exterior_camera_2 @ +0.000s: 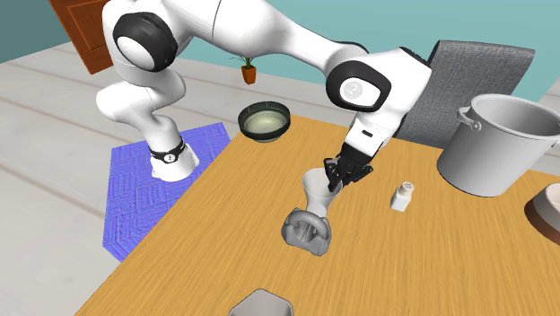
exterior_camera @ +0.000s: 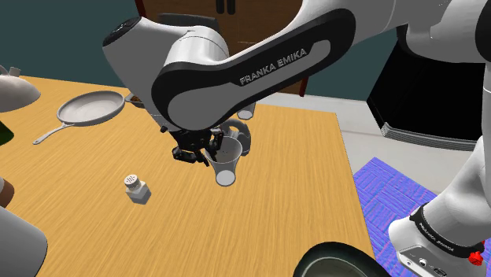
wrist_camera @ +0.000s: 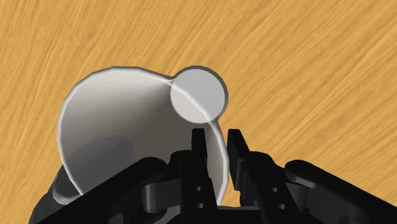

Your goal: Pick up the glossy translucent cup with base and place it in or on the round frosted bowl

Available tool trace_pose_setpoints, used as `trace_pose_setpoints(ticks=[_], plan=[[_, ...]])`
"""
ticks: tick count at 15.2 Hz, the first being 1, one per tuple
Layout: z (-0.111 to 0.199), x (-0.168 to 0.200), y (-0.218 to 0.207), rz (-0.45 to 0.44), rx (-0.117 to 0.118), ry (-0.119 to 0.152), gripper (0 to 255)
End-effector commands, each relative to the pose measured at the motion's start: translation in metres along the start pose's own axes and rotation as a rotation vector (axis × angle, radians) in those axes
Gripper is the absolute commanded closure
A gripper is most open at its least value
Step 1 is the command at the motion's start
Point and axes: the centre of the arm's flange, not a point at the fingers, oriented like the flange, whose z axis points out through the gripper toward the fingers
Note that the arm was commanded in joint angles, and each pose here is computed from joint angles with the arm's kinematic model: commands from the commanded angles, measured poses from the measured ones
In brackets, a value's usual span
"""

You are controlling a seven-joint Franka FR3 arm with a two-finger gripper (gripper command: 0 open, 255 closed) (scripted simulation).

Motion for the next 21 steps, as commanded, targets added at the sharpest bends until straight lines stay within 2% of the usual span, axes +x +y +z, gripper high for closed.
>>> trace_pose_setpoints(ticks=[1,7,21], plan=[[0.0,0.0,0.0,0.0,0.0,0.0,255],[0.0,0.0,0.0,0.0,0.0,0.0,255],[-0.071,0.001,0.021,0.0,0.0,0.0,255]])
